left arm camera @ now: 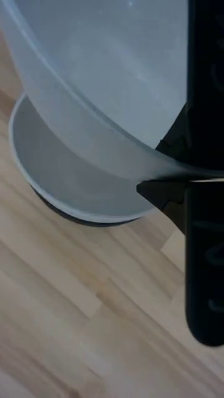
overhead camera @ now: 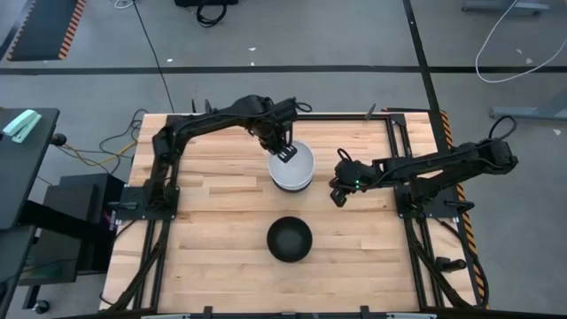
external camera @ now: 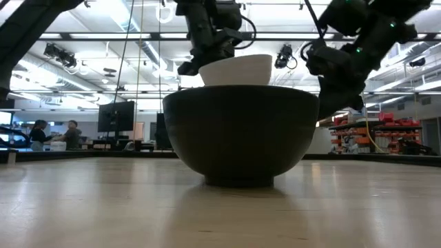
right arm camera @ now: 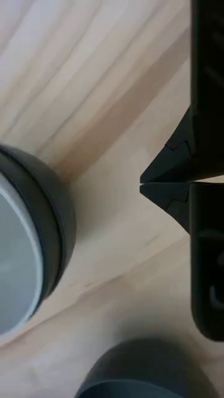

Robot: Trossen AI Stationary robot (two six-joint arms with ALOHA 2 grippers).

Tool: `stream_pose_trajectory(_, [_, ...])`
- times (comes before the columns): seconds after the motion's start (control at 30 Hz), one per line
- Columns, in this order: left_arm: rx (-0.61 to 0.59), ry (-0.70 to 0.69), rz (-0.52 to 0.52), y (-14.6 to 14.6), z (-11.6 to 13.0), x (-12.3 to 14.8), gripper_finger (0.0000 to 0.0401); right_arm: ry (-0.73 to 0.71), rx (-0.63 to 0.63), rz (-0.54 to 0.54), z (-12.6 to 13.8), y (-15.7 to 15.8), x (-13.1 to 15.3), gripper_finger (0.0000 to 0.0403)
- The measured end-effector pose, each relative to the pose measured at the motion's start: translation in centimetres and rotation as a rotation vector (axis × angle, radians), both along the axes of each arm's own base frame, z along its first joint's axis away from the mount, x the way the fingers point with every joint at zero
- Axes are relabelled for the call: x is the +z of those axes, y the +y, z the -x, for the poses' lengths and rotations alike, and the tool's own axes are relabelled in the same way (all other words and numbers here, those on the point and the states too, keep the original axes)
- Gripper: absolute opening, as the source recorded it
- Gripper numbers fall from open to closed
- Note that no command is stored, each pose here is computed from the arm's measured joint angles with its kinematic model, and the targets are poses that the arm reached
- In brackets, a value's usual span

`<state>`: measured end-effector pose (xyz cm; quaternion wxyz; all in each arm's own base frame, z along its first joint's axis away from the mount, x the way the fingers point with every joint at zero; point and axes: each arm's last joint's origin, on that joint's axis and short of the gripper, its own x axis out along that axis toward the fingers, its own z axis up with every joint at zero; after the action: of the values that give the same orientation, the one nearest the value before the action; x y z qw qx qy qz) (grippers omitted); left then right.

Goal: Nest bowls inside each other
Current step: Stack the white bowl on top of the white bowl

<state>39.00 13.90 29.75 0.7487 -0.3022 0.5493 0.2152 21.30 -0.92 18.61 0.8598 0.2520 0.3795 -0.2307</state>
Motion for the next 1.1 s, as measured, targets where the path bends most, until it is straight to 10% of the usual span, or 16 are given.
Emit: stream_pose_trajectory(1.1, [0.001, 0.096, 0.146, 1.6, -2.1, -6.0, 0.0066, -0.143, -0.011, -0.005, -0.6, 0.0, -0.3, 0.0002])
